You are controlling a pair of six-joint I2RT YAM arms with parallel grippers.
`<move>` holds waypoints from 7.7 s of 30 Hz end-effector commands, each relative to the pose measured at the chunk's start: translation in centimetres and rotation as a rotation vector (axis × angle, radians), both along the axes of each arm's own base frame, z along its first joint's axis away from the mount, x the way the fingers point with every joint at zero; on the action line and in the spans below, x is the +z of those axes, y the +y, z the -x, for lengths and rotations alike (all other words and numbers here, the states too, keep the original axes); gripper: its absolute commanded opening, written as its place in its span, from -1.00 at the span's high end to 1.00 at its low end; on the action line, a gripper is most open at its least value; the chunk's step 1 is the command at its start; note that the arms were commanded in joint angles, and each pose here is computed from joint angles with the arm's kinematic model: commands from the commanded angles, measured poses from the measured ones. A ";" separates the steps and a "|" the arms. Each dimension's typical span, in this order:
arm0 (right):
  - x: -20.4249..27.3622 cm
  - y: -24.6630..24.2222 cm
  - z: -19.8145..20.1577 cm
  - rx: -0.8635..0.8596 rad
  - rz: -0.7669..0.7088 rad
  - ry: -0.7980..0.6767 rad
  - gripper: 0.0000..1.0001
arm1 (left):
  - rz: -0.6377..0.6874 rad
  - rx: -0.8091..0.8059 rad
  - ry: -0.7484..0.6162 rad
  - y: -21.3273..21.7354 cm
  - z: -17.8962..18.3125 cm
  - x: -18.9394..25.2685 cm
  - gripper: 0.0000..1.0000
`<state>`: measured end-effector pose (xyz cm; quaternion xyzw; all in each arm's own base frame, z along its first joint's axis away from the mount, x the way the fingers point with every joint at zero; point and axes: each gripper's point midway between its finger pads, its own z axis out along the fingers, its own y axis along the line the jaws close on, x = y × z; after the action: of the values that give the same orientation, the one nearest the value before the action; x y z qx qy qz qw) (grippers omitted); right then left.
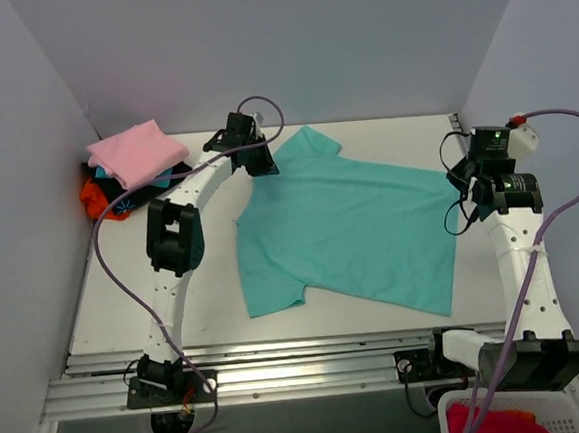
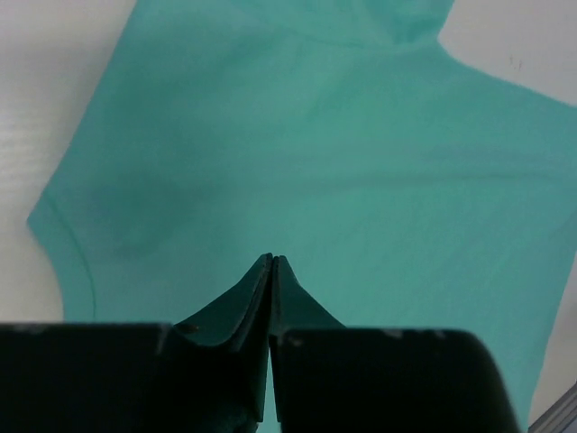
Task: Fold and stack the t-shirts
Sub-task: Fold the tshirt
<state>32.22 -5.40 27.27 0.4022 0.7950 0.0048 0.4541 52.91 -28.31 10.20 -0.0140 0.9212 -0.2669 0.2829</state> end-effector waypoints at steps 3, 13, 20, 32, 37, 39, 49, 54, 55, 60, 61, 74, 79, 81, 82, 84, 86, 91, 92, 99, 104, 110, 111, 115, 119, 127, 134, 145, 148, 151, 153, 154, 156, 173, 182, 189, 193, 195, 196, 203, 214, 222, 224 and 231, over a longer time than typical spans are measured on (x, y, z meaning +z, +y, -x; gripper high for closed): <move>0.3 0.6 3.1 0.000 -0.006 0.038 1.00 | 0.173 -0.045 -0.076 -4.0 -3.9 3.5 0.82; 0.1 0.3 5.3 -0.024 0.011 0.085 1.00 | 0.225 0.001 -0.027 -4.7 -6.1 -2.1 0.92; 0.7 0.3 4.2 -0.017 0.016 0.082 1.00 | 0.110 0.064 0.005 -2.3 -6.7 -5.6 0.95; -0.3 0.2 1.2 0.016 0.029 0.111 1.00 | 0.014 0.223 0.018 6.8 -9.5 -7.7 0.95; -1.1 0.3 0.4 0.025 0.024 0.120 1.00 | -0.006 0.260 0.018 9.4 -9.9 -7.7 0.95; -1.6 0.4 0.1 0.027 0.019 0.122 1.00 | -0.016 0.272 0.020 10.0 -9.9 -7.6 0.95; -2.5 0.4 -0.4 0.034 0.025 0.130 1.00 | 0.074 0.283 -0.105 9.8 -10.7 -0.2 -0.89; -2.0 0.3 -0.3 0.039 0.035 0.108 0.16 | 0.092 0.339 -0.272 11.2 -11.2 10.0 -0.88; -1.7 0.3 -0.4 0.040 0.037 0.098 -0.37 | 0.095 0.353 -0.316 11.7 -10.7 13.1 -0.88; -1.1 0.3 -0.5 0.058 0.057 0.098 -0.69 | 0.036 0.420 -0.310 14.0 -5.9 17.1 -0.88; -1.1 0.4 -0.5 0.070 0.057 0.099 -0.69 | 0.019 0.443 -0.295 14.5 -4.8 17.0 -0.88; -5.9 3.5 2.7 0.173 -0.027 0.147 -0.64 | -0.250 0.394 0.064 19.4 23.2 7.6 -0.90; -6.4 3.6 2.6 0.178 -0.021 0.164 -0.64 | -0.238 0.375 0.152 19.2 29.6 4.0 -0.98; -6.4 3.7 2.4 0.185 -0.019 0.170 -0.64 | -0.186 0.339 0.123 17.0 29.8 4.3 -0.98; -6.2 3.8 2.2 0.188 -0.018 0.172 -0.64 | -0.166 0.351 0.137 16.5 29.9 3.9 -0.99; -6.0 3.9 2.0 0.193 -0.016 0.175 -0.64 | -0.146 0.384 0.201 16.1 30.5 2.0 -1.00; -5.6 3.9 1.8 0.194 -0.007 0.178 -0.64 | -0.151 0.395 0.262 16.1 31.5 -0.4 -1.00; -6.2 4.9 1.7 0.235 0.009 0.211 -0.64 | -0.071 0.432 0.253 15.7 32.6 -2.9 -0.90; -6.2 4.9 1.7 0.236 0.010 0.212 -0.64 | -0.064 0.445 0.242 15.8 32.5 -3.1 -0.89; -7.0 5.6 1.5 0.266 0.028 0.240 -0.64 | -0.065 0.501 0.284 16.1 33.8 -5.9 -0.82; -7.0 6.2 1.1 0.284 0.036 0.246 -0.64 | -0.080 0.520 0.295 16.0 33.9 -7.1 -0.79; -6.6 6.0 0.7 0.283 0.063 0.249 -0.64 | -0.086 0.535 0.280 15.8 33.3 -7.9 -0.61; -6.6 6.0 0.7 0.285 0.067 0.250 -0.64 | -0.093 0.537 0.288 15.8 33.4 -8.2 -0.57; -6.6 5.9 0.8 0.283 0.078 0.256 -0.64 | -0.096 0.538 0.295 15.5 33.0 -8.6 -0.28; -6.8 5.6 0.9 0.275 0.087 0.262 -0.64 | -0.106 0.543 0.288 15.7 32.9 -8.4 0.30; -9.8 6.6 2.9 0.328 0.040 0.327 -0.64 | -0.148 0.520 0.272 15.7 32.1 -6.3 0.95; -14.7 7.5 8.9 0.362 -0.063 0.454 -0.65 | -0.200 0.432 0.208 14.8 28.9 -2.7 0.95; -20.7 10.2 11.0 0.279 -0.324 0.441 -0.55 | -0.219 0.325 0.175 13.0 24.7 -0.3 0.95; -23.4 10.4 11.5 0.228 -0.364 0.484 -0.50 | -0.220 0.314 0.179 13.0 24.3 -0.2 0.95; -24.7 9.7 11.5 0.192 -0.342 0.508 -0.47 | -0.227 0.306 0.171 13.4 24.1 0.1 0.95; -25.0 9.2 11.1 0.170 -0.322 0.509 -0.47 | -0.226 0.307 0.171 13.8 24.1 0.1 0.95; -24.9 9.1 10.6 0.165 -0.314 0.496 -0.45 | -0.228 0.310 0.176 14.2 24.1 -0.1 0.95; -25.0 8.6 10.1 0.144 -0.297 0.498 -0.43 | -0.219 0.314 0.177 14.6 24.1 0.1 0.95; -26.1 6.7 9.0 0.064 -0.212 0.541 0.39 | -0.213 0.362 0.187 17.9 23.6 -0.3 0.95; -23.8 5.8 9.1 0.068 -0.155 0.557 1.00 | -0.203 0.385 0.181 18.8 23.4 1.0 0.95; -20.7 5.7 10.2 0.086 -0.144 0.566 1.00 | -0.201 0.393 0.174 18.9 23.5 3.8 0.95; -18.8 6.1 8.7 0.108 -0.153 0.535 1.00 | -0.192 0.391 0.161 18.5 22.0 5.0 0.95; -18.4 6.2 8.0 0.117 -0.151 0.532 1.00 | -0.157 0.378 0.146 17.7 20.8 6.1 0.95; -18.5 6.2 7.6 0.118 -0.150 0.543 1.00 | -0.156 0.375 0.156 17.5 20.2 5.7 0.95; -17.7 6.0 2.6 0.136 -0.126 0.518 1.00 | -0.113 0.335 0.151 15.4 14.8 6.9 0.95; -19.0 4.6 -4.1 0.136 -0.100 0.539 1.00 | -0.098 0.274 0.188 12.8 5.8 5.0 0.95; -23.9 3.3 -8.2 0.111 -0.131 0.609 0.31 | -0.113 0.279 0.294 12.5 1.3 -1.9 -0.89; -24.3 2.8 -8.4 0.090 -0.111 0.644 -0.56 | -0.102 0.316 0.345 13.1 1.3 -3.4 -0.88; -21.8 1.9 -10.6 0.083 -0.061 0.591 -0.64 | -0.037 0.385 0.234 14.2 -0.8 0.6 -0.88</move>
<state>42.08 -2.59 1.79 0.3697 0.9140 -0.0533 0.1583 51.74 -14.41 4.42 -0.2126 0.9524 -0.1600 0.1490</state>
